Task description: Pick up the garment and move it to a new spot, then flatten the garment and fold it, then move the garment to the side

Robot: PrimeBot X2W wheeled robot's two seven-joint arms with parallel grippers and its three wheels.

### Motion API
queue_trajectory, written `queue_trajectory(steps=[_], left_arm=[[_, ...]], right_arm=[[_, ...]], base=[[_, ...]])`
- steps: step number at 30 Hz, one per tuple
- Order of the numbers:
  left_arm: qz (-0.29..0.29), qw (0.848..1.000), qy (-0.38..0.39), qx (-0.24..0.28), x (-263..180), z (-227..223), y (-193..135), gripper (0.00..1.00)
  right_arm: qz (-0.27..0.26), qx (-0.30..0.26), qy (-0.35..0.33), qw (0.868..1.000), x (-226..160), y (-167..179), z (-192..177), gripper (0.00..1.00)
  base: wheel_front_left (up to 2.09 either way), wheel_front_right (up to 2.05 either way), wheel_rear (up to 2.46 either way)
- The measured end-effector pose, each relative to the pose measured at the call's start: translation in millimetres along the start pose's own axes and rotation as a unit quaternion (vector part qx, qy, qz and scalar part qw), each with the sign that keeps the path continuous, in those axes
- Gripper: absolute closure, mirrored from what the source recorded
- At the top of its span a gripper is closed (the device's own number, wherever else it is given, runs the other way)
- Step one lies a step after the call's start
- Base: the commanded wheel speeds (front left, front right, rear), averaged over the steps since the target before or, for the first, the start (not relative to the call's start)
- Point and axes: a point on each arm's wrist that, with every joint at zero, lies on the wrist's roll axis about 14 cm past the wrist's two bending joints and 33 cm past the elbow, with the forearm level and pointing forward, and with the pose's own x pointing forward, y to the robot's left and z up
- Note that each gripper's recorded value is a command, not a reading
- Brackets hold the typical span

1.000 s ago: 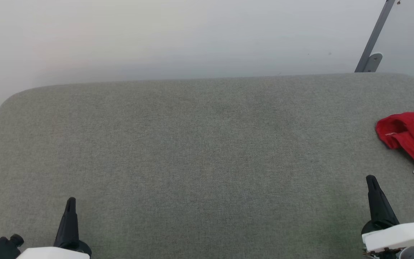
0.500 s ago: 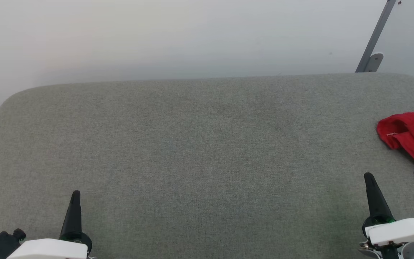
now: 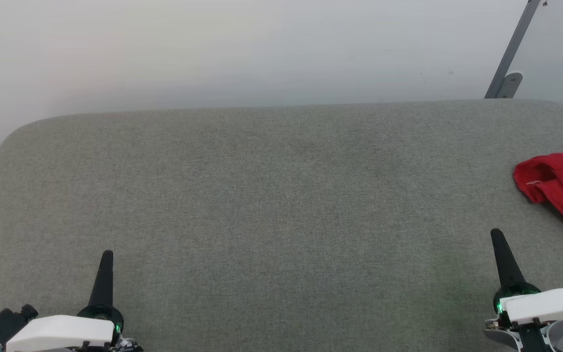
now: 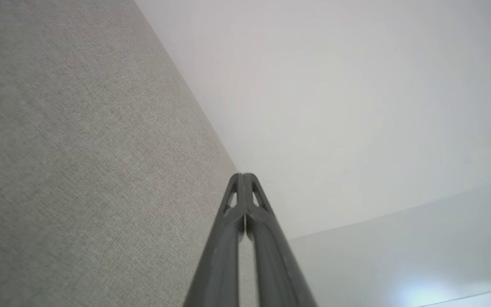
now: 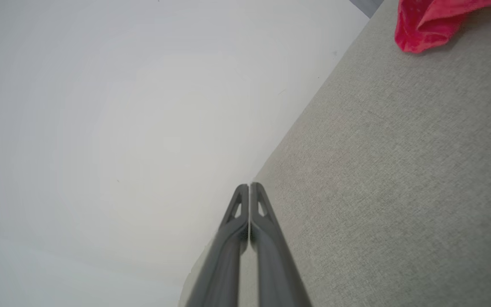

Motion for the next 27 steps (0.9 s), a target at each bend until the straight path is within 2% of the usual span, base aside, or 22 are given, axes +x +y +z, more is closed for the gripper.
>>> queue_trajectory(steps=[27], left_arm=[[-0.013,0.992,0.012,-0.122,11,-5,-12,1.00]], right_arm=[[0.008,0.131,0.011,0.991,10,9,-6,1.00]], base=[[0.00,0.00,0.00]])
